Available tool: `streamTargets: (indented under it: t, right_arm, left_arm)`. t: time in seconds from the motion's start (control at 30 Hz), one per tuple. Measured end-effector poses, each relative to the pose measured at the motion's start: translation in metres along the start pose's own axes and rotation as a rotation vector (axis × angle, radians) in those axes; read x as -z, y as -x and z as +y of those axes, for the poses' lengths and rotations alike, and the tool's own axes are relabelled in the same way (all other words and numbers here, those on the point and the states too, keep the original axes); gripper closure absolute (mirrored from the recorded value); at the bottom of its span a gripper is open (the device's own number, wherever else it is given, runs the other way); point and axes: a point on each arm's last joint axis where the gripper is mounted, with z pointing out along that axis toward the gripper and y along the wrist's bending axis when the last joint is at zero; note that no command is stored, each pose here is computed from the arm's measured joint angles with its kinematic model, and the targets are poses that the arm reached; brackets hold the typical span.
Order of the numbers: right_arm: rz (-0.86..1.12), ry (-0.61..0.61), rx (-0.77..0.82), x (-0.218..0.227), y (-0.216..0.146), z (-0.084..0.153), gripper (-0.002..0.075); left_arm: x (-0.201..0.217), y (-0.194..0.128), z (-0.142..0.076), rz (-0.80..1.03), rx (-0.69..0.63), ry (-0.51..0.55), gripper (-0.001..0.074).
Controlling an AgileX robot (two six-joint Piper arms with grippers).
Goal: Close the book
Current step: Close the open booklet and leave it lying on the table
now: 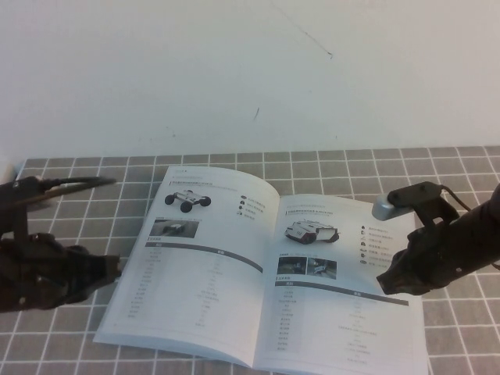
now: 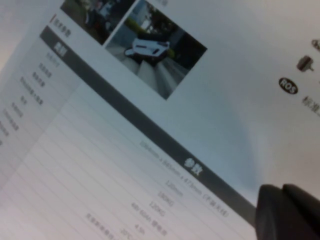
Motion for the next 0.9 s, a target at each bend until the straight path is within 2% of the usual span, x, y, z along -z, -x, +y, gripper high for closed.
streamTargets:
  t: [0.27, 0.47, 0.9]
  right_arm:
    - [0.044, -0.005, 0.006, -0.011, -0.005, -0.004, 0.0729]
    - [0.060, -0.008, 0.027, -0.013, -0.006, -0.006, 0.0729]
    - [0.067, -0.010, 0.052, -0.013, -0.005, -0.006, 0.0729]
  left_arm:
    - [-0.043, 0.025, 0.009, 0.090, 0.035, 0.010, 0.0738]
    - [-0.081, 0.037, 0.024, 0.129, 0.058, 0.052, 0.0738]
    - [-0.138, 0.053, 0.050, 0.175, 0.017, 0.149, 0.0738]
